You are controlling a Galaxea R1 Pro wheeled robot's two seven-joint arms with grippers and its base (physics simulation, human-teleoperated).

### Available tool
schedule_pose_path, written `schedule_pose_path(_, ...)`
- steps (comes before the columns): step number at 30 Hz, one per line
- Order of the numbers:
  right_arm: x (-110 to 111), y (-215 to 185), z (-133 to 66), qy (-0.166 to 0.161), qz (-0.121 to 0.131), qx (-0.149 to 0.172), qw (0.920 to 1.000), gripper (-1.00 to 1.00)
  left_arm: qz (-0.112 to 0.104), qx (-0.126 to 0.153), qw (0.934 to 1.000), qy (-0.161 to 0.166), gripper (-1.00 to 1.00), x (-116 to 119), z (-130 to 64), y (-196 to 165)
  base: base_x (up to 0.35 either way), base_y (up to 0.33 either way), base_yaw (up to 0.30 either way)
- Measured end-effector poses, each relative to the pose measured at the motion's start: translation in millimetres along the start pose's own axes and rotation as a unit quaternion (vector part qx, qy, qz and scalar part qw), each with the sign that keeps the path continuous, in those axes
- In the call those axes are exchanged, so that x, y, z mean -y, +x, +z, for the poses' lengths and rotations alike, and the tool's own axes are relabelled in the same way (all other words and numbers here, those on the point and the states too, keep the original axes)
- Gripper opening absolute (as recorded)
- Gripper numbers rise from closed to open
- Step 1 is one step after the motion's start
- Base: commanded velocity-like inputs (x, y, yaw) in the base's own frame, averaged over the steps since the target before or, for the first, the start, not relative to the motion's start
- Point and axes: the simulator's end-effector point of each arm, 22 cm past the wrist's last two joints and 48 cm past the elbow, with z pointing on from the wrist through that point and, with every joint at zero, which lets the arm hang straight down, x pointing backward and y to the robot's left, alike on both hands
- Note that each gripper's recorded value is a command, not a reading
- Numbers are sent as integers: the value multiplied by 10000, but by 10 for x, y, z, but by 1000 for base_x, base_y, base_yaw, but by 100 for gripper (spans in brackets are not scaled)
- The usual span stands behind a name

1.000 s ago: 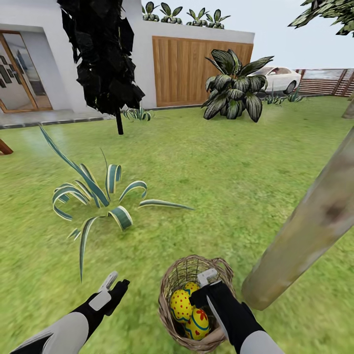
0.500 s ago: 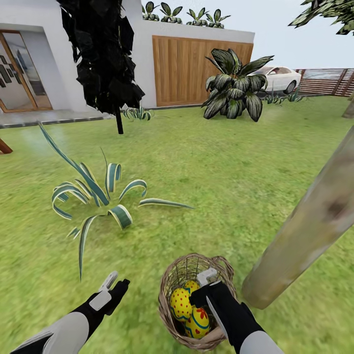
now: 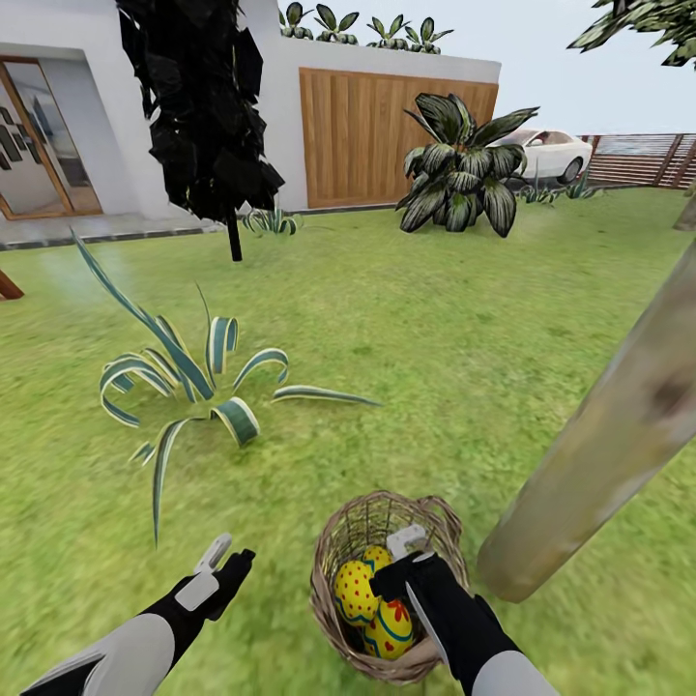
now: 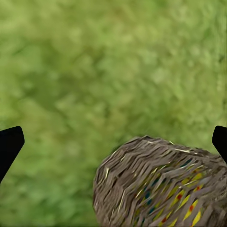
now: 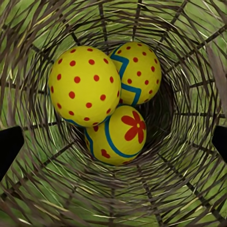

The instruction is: Take the three Easter eggs out of the wicker basket on the lawn in the garden, then place them on the lawn next to a single tree (choose any tree) so that all three eggs are next to the same tree and none are left in the basket.

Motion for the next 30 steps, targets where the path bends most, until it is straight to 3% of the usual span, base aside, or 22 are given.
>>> schedule_pose_path(9, -60, 31, 134, -84, -18, 82, 9999, 100, 0, 3, 10000, 0, 100, -99, 151, 58, 0, 0, 0)
schedule_pose_path(14, 55, -317, 182, -4, -95, 241, 9997, 100, 0, 4, 10000, 0, 100, -154, 236, 91, 0, 0, 0)
schedule_pose_path(20, 356, -326, 390, 363, -231, -183, 9989, 100, 7, 0, 10000, 4, 100, -218, 338, 141, 0, 0, 0)
schedule_pose_path(30, 513, -284, 554, 608, -277, -252, 9974, 100, 8, -14, 10000, 15, 100, -320, 510, 237, 0, 0, 0)
